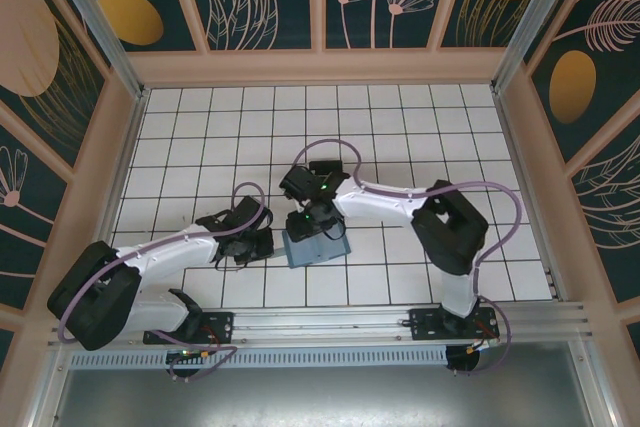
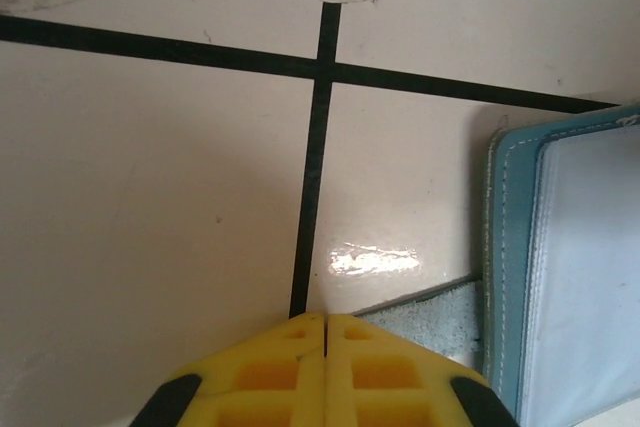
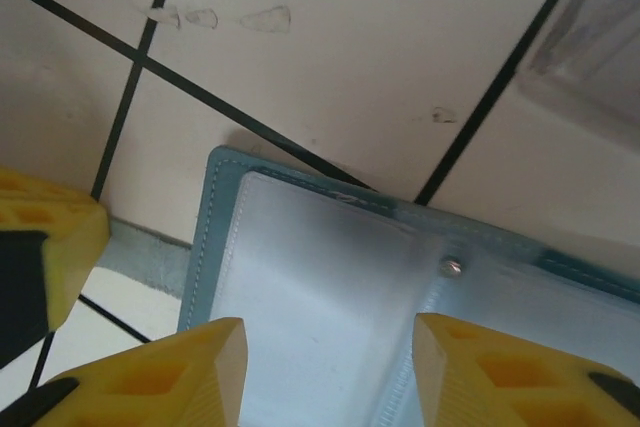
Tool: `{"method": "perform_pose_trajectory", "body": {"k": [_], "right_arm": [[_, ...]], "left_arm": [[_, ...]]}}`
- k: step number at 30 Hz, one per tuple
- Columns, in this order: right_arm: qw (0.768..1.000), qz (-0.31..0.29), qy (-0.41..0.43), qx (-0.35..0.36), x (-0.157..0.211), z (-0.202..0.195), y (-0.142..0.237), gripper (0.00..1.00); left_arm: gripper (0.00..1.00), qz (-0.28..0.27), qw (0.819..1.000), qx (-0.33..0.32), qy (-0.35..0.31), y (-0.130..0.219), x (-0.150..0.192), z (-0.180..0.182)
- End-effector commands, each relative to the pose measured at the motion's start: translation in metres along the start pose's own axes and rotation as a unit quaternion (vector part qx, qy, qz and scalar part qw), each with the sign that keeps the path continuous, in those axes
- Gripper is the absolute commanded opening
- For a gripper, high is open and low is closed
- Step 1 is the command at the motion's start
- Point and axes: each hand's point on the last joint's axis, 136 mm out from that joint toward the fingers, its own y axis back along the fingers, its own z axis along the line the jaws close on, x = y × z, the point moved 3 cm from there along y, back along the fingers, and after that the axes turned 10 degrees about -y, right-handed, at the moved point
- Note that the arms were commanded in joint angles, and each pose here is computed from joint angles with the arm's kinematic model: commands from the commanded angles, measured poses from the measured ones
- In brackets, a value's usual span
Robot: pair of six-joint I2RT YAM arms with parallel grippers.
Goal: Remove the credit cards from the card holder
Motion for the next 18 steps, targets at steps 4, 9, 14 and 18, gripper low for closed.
{"method": "perform_pose_trajectory", "body": {"k": [4,9,14,18], "right_arm": [[0.997,0.018,-0.019,0.068,0.009,0.0,-0.024,0.57],[0.991,0.021,-0.02,0.127,0.013,-0.018,-0.035,0.55],[0.989,0.015,-0.02,0.144,0.013,-0.026,-0.033,0.32],[0.991,-0.003,-0.03,0.129,0.009,-0.027,-0.022,0.13]], "left_arm": [[0.0,-0.003,1.0,0.014,0.003,0.001,0.002,-0.001],[0.0,-0.005,1.0,0.014,0.005,0.002,0.003,0.0],[0.0,-0.003,1.0,0.012,0.005,0.002,0.004,0.001],[0.0,-0.004,1.0,0.011,0.006,0.003,0.003,0.001]]}}
